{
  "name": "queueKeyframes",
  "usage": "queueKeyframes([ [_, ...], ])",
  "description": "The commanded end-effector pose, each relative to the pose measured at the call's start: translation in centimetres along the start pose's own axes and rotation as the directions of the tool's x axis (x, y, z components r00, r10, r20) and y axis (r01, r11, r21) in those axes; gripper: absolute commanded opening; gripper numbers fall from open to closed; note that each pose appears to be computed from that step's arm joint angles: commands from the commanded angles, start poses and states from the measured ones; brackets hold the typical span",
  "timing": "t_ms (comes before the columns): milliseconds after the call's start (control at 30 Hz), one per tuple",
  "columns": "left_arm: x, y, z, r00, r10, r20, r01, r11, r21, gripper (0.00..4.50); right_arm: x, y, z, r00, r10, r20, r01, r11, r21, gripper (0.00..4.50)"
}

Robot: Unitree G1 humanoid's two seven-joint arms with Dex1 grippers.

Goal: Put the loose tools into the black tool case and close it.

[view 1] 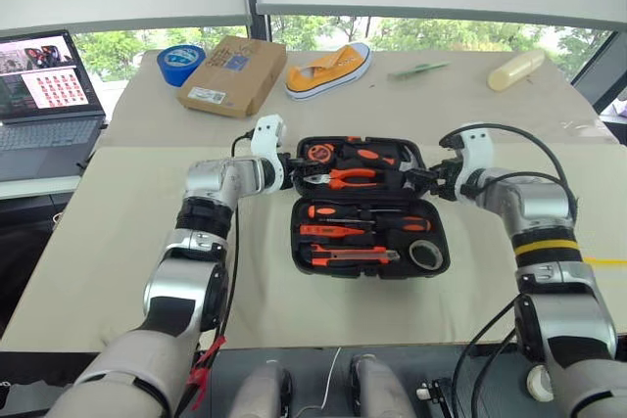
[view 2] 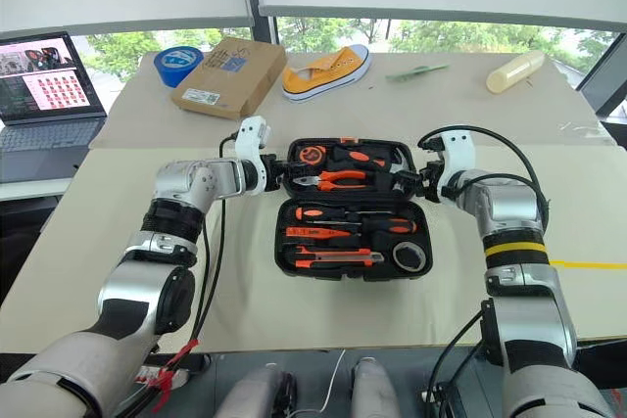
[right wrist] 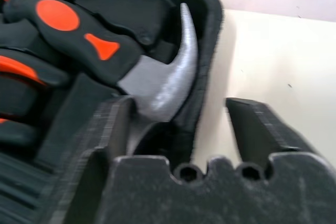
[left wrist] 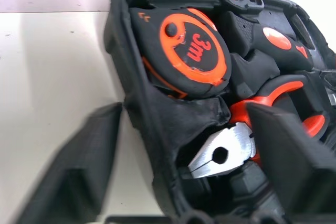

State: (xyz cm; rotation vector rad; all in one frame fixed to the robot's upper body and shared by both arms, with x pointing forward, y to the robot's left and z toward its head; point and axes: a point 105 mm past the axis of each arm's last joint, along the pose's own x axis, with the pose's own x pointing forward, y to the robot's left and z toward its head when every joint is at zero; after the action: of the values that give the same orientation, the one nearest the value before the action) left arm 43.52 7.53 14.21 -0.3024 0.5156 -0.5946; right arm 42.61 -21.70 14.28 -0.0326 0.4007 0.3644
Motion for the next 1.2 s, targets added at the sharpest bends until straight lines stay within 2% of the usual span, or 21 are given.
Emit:
queueKeyframes([
  [33, -0.1, -0.7, 1.4, 0.999, -0.018, 0.033, 0.017, 0.999, 0.033, 2.22, -0.4, -1.1, 1.1, 0.998, -0.049, 0.034, 0.05, 0.999, -0.021, 1.73],
  [133, -0.2, -0.5, 1.1, 1.0, -0.014, 0.027, 0.013, 0.999, 0.033, 0.98, -0.4, -1.0, 1.4, 0.998, -0.042, 0.045, 0.043, 0.999, -0.019, 0.88],
  [233, -0.4, -0.4, 1.1, 1.0, -0.017, 0.027, 0.016, 0.999, 0.042, 0.05, -0.4, -0.9, 1.8, 0.998, -0.037, 0.06, 0.038, 0.999, -0.011, 0.02],
  [633, -0.8, -1.0, 1.2, 0.998, -0.058, 0.039, 0.056, 0.997, 0.052, 0.05, -0.7, -0.6, 2.6, 0.995, -0.015, 0.096, 0.02, 0.998, -0.059, 0.02],
  [800, -1.2, -1.4, 1.5, 0.993, -0.093, 0.07, 0.084, 0.989, 0.125, 0.05, -0.9, -0.6, 3.3, 0.991, -0.028, 0.128, 0.045, 0.99, -0.134, 0.02],
  [967, -2.5, -3.1, 3.5, 0.959, -0.181, 0.216, 0.105, 0.941, 0.32, 0.05, -1.8, -0.2, 5.7, 0.965, -0.018, 0.263, 0.066, 0.982, -0.175, 0.02],
  [1200, -3.8, -5.1, 5.6, 0.901, -0.259, 0.349, 0.088, 0.895, 0.438, 0.05, -3.2, 0.5, 8.8, 0.905, 0.002, 0.426, 0.103, 0.969, -0.223, 0.02],
])
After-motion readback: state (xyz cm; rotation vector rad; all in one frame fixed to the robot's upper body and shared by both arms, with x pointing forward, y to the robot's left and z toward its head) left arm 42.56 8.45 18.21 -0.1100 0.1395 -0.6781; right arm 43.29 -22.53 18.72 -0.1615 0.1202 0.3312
